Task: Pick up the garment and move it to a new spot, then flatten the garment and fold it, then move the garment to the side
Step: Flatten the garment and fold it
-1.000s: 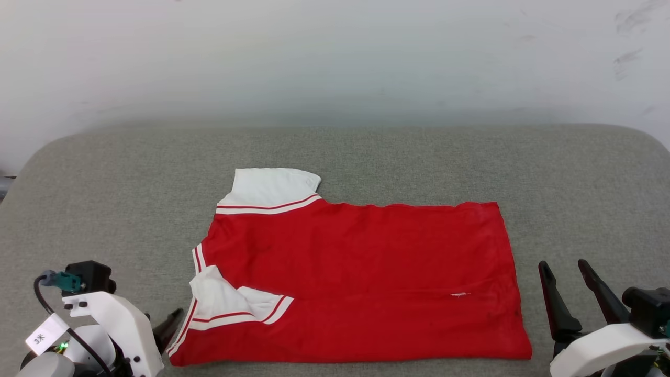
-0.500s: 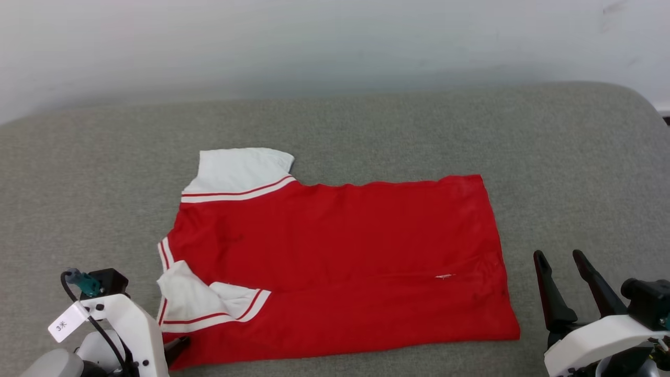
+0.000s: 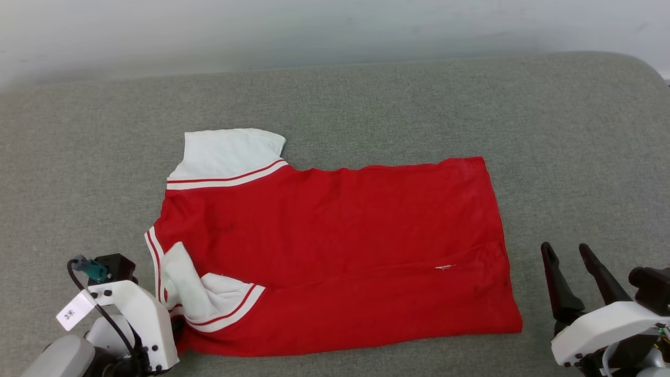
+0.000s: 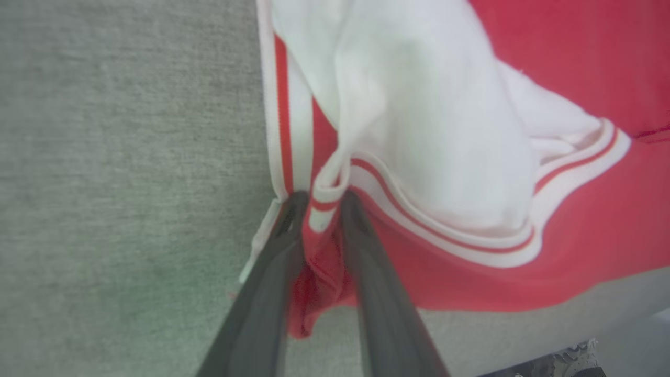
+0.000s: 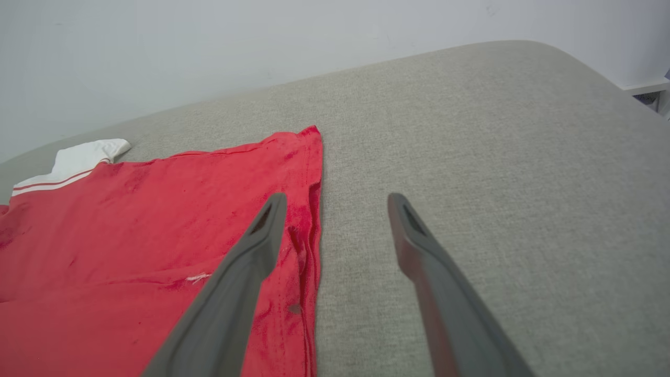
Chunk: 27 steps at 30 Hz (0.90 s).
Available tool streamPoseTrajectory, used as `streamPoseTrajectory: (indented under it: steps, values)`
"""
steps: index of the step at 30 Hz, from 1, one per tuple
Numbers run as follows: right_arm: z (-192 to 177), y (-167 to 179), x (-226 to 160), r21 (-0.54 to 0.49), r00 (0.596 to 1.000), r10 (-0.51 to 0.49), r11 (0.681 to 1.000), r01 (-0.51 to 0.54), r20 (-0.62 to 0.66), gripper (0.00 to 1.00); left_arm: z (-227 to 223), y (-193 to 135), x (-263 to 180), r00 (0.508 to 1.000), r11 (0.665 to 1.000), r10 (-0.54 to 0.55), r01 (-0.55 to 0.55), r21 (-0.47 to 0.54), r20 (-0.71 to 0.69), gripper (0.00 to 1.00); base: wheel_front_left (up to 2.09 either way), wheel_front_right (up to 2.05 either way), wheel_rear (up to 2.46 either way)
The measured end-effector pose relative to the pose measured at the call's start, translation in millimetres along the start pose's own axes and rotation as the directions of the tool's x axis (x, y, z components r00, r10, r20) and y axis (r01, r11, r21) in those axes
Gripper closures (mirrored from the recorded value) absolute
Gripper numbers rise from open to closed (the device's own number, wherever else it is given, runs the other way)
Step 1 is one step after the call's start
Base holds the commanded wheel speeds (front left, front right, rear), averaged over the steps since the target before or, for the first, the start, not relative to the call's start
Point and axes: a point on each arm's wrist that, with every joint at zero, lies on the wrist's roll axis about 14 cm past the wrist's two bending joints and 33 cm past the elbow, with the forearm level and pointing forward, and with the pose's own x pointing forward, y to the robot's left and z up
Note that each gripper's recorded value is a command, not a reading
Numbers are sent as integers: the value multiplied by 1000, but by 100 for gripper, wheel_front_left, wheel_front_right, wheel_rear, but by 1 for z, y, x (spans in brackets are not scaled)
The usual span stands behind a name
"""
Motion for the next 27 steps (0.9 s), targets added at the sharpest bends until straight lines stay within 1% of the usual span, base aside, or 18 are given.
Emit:
streamPoseTrajectory:
  steps: [2, 5, 7, 9, 12, 16, 21, 24, 27]
  values:
    - [-2, -4, 0, 3, 1000, -8, 1000, 8, -14, 0, 2, -7, 0, 1000, 1000, -22, 22, 4, 21, 100, 0, 0, 0]
    - [-6, -10, -1, 8, 998, -15, 1000, 16, -61, 0, 5, -7, -6, 998, 1000, -19, 18, 22, 56, 100, 0, 0, 0]
    - [-13, -11, -2, 13, 993, -10, 1000, 12, -115, 0, 8, -8, -11, 996, 999, -18, 16, 30, 83, 100, 0, 0, 0]
    - [-25, -9, -4, 29, 980, 5, 1000, 0, -199, 0, 11, -10, -17, 993, 999, -19, 15, 36, 116, 100, 0, 0, 0]
    - [-45, -5, -10, 32, 939, 36, 999, -27, -341, 0, 15, -9, -27, 987, 999, -10, 4, 37, 159, 100, 0, 0, 0]
    - [-65, 4, -20, 34, 865, 80, 997, -72, -495, 0, 20, -9, -40, 978, 999, -1, -9, 45, 207, 100, 0, 0, 0]
    - [-79, 23, -24, 39, 796, 131, 990, -134, -591, 0, 21, -11, -50, 971, 999, 5, -17, 51, 237, 100, 0, 0, 0]
    - [-92, 28, -25, 43, 752, 145, 987, -153, -643, 0, 22, -11, -52, 970, 998, 9, -23, 53, 245, 100, 0, 0, 0]
    - [-102, 30, -24, 48, 716, 145, 987, -154, -683, 0, 21, -11, -51, 970, 998, 9, -23, 54, 244, 100, 0, 0, 0]
